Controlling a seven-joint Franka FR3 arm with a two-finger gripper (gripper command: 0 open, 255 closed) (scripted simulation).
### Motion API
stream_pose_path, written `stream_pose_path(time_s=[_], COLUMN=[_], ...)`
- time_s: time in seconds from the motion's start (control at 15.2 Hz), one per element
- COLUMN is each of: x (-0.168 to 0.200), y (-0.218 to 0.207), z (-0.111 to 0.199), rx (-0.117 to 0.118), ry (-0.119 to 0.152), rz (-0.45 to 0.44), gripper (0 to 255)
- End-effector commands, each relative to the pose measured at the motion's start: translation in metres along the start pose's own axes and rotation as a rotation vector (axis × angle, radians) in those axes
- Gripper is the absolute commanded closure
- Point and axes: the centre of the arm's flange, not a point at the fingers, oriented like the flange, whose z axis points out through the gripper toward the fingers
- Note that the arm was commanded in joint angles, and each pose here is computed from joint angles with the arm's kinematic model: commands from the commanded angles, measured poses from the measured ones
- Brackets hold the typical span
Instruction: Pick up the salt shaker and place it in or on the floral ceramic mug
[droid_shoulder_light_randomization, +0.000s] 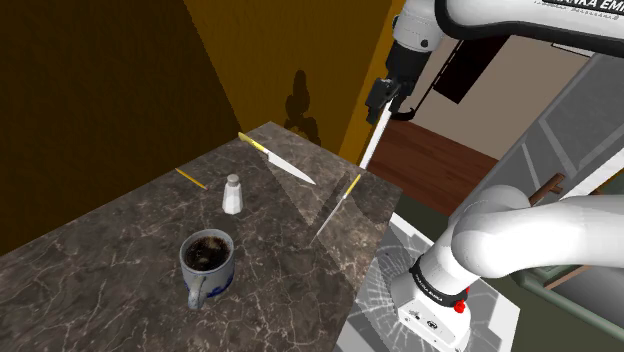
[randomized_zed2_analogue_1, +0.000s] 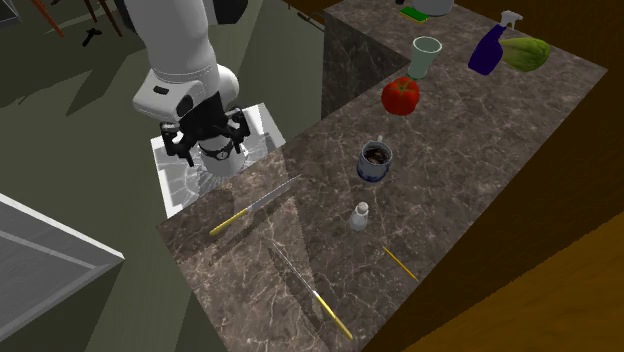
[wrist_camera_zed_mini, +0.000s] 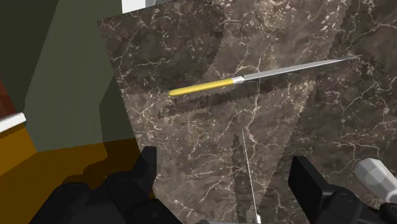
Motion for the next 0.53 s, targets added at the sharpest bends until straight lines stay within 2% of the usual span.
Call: stream_pose_path(time_s=[0.0,0.46], x=[0.000,0.033], y=[0.000,-0.070], z=[0.000,0.041], rx=[0.000,0.043], ry=[0.000,-0.009], rz=[0.000,0.054], gripper=[0,0])
